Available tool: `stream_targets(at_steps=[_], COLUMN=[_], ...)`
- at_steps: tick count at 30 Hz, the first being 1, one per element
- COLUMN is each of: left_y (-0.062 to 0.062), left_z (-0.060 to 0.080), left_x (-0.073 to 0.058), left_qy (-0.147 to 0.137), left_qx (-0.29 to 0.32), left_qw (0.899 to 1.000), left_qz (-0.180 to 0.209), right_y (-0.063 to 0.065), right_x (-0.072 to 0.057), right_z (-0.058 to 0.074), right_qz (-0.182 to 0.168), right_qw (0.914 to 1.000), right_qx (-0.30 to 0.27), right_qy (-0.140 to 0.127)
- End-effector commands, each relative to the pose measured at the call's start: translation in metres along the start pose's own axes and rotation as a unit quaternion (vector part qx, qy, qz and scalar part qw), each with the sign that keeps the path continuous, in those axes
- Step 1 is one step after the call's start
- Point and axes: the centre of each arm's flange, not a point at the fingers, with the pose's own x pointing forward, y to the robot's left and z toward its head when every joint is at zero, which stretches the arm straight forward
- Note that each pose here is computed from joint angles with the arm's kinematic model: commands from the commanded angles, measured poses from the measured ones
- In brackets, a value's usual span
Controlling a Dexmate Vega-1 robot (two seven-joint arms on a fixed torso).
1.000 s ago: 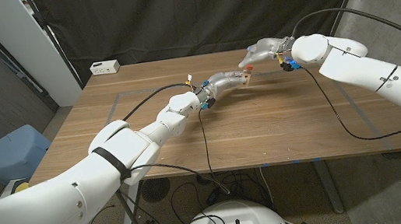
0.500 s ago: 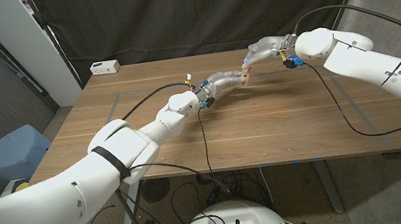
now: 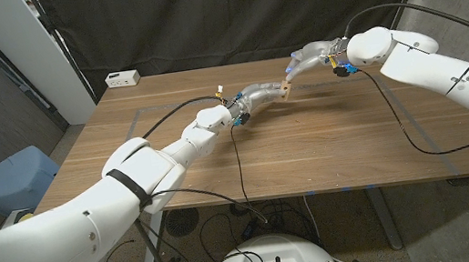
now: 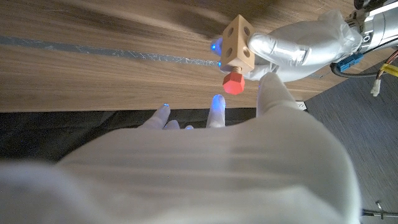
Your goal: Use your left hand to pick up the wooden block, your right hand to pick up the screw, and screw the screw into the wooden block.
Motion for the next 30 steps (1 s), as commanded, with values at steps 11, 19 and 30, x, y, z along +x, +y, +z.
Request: stream_targets(at_steps=[11, 19, 30], left_y=[-0.0020, -0.0016, -0.0029], left_z=[0.0040, 0.0056, 0.0059], left_x=[0.0051, 0.0054, 0.0064], left_qy=[0.005, 0.003, 0.004], left_qx=[0.001, 0.003, 0.004], left_qw=[1.000, 1.000, 1.000], left_qz=[-0.001, -0.001, -0.002], right_y=[-0.0016, -0.0029, -0.0018], right_x=[0.0053, 0.0075, 0.0063], right_z=[-0.0040, -0.0038, -0.0050], right_qz=[-0.011, -0.016, -0.028], right_qw=[0.9998, 0.9998, 0.9995], right_qx=[-0.011, -0.012, -0.012], right_qy=[0.008, 0.008, 0.008])
